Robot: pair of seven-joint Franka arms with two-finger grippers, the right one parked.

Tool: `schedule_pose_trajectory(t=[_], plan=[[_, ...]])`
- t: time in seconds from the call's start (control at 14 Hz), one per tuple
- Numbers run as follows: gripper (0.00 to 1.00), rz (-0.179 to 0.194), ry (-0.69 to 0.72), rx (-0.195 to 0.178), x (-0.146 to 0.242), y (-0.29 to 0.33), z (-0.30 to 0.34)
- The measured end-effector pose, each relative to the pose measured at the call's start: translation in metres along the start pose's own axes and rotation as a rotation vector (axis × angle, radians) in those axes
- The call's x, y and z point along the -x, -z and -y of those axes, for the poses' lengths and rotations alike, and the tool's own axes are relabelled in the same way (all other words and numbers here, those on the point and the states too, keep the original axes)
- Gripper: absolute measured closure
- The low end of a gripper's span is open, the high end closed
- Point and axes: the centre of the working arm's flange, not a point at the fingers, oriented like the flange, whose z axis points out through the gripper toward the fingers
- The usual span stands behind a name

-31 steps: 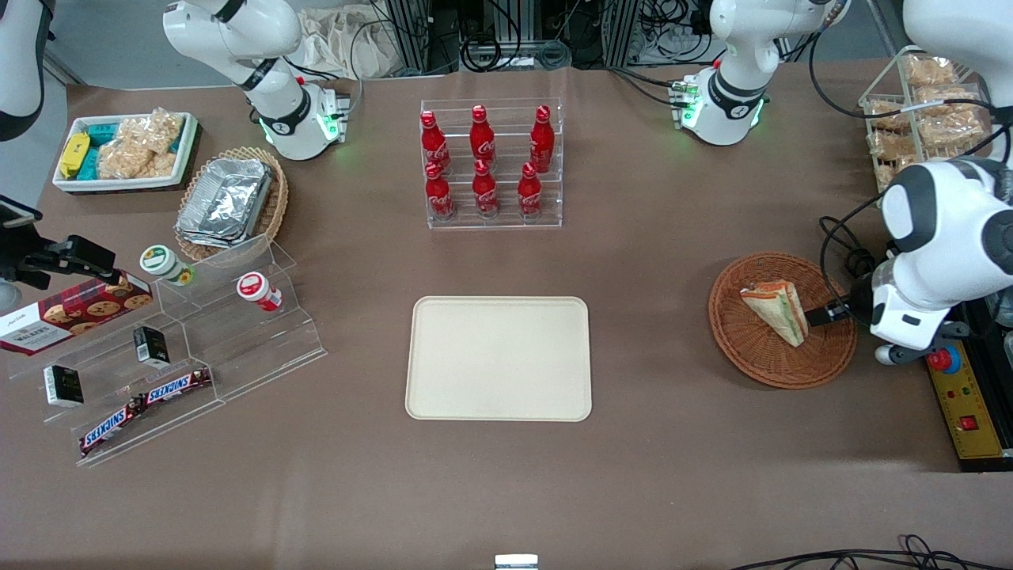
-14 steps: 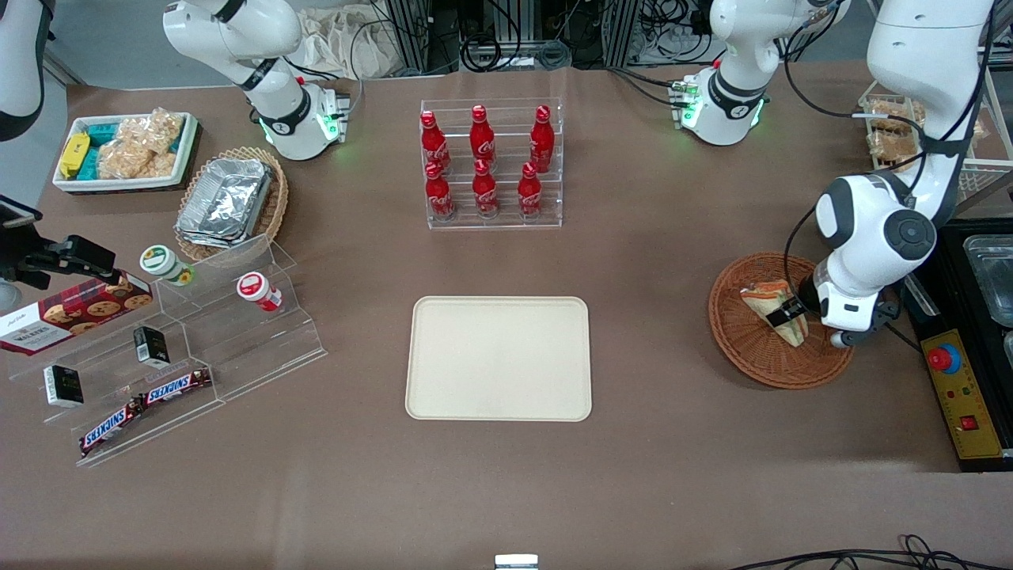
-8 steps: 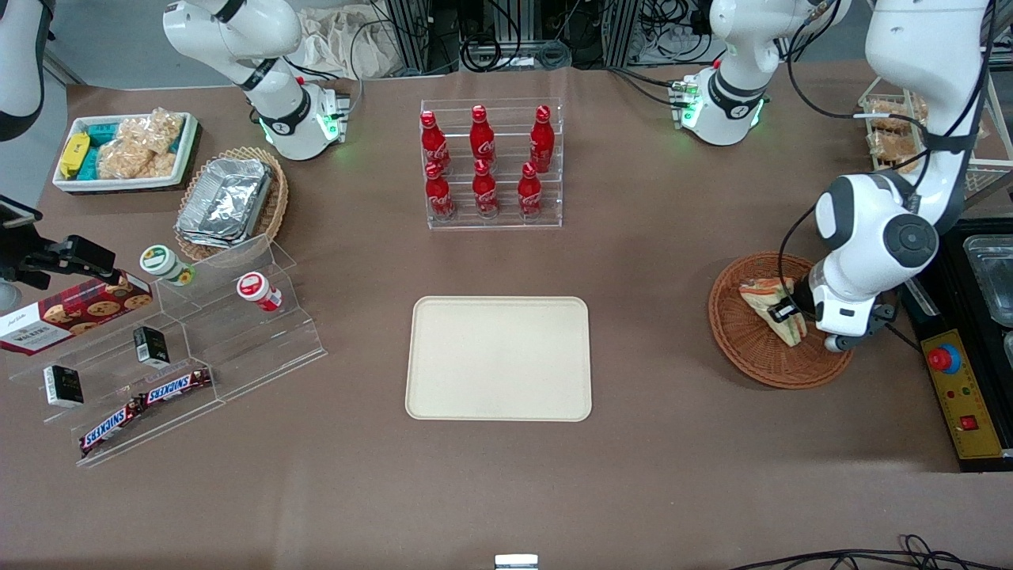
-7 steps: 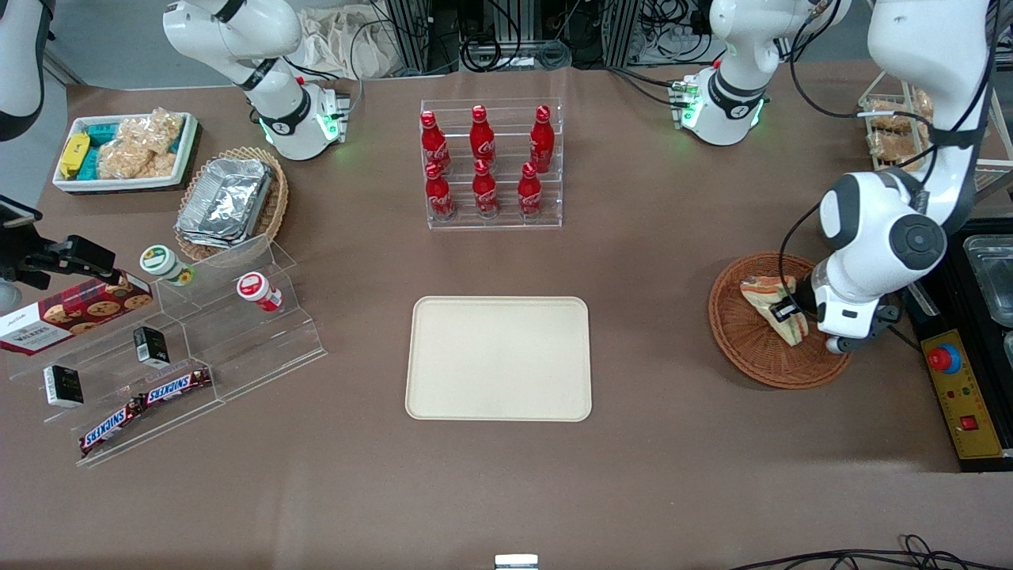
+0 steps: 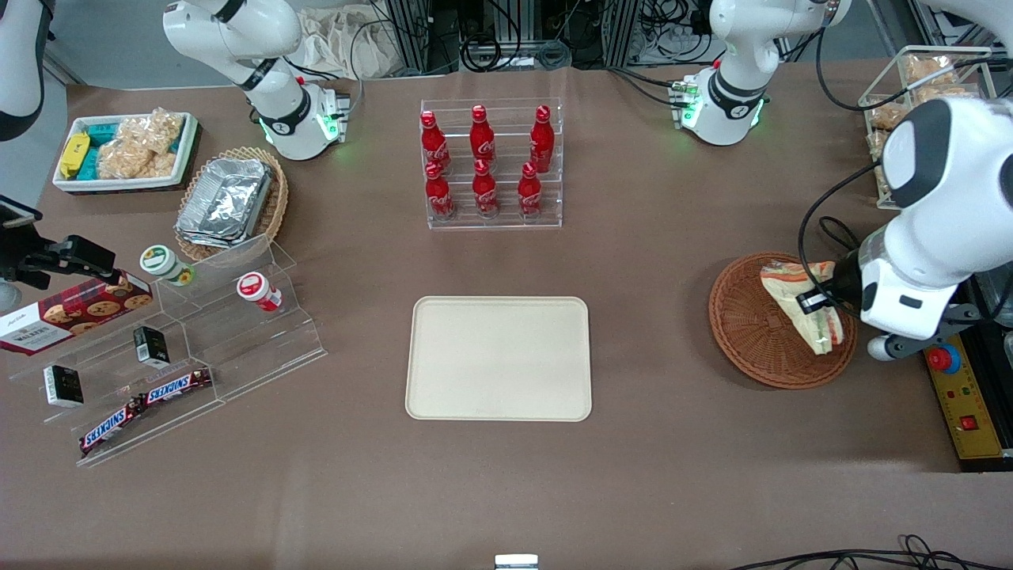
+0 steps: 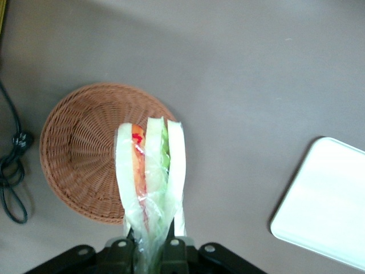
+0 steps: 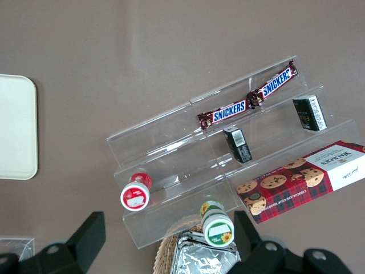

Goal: Place sandwich from basket to tray
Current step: 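Lift the sandwich and carry it with the left gripper to the tray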

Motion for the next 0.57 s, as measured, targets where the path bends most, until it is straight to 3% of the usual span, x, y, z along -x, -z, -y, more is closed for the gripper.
schedule_pose_trajectory(t=[0.29, 0.57], plan=[[0.84, 0.054, -0.189, 0.025, 0.029, -0.029, -0.083], [0.84, 0.059, -0.388, 0.034, 0.078, -0.101, -0.192]])
